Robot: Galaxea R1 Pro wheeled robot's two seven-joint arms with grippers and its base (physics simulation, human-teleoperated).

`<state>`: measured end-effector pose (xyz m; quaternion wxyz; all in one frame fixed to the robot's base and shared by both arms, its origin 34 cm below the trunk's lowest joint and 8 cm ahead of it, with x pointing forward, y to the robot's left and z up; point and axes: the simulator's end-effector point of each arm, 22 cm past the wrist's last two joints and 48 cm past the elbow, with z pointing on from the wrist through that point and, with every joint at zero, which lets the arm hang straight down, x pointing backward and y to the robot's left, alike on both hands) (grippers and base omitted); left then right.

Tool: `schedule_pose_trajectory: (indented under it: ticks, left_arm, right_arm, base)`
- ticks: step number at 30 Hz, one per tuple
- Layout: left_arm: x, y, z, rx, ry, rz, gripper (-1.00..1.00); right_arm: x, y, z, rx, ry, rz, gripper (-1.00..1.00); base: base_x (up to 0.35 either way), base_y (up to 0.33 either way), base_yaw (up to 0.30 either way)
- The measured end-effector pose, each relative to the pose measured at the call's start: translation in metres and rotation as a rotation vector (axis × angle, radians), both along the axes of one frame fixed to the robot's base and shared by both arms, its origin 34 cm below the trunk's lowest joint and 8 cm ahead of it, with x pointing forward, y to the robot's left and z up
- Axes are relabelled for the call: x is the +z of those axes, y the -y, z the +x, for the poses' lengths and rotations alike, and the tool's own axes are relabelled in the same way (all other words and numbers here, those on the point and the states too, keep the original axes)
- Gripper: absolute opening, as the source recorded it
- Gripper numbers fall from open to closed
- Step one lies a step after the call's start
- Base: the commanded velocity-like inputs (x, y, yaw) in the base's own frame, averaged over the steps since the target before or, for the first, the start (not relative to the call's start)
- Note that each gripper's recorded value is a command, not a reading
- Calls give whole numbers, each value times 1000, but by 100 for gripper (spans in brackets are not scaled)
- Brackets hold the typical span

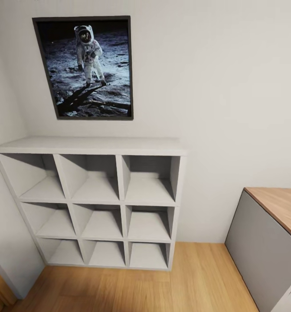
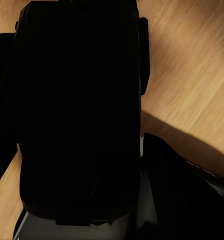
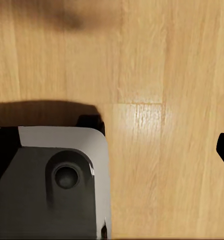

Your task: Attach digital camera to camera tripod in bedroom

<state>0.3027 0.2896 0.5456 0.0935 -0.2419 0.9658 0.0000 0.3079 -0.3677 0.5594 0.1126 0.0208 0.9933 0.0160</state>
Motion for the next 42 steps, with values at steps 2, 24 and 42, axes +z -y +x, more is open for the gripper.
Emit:
schedule_pose_trajectory:
  ticks: [2,24,42]
  left_arm:
    - [3,0,0,1,3,2,-100]
    - [29,0,-4,1,5,2,-100]
    - [48,0,-9,1,4,2,-100]
  right_arm:
    - [2,-3,-2,1,-2,4,100]
    - [27,-8,-8,2,-5,10,100]
    - [46,-8,-13,2,-6,11,100]
  base:
    - [0,0,0]
    - [0,0,0]
    - [0,0,0]
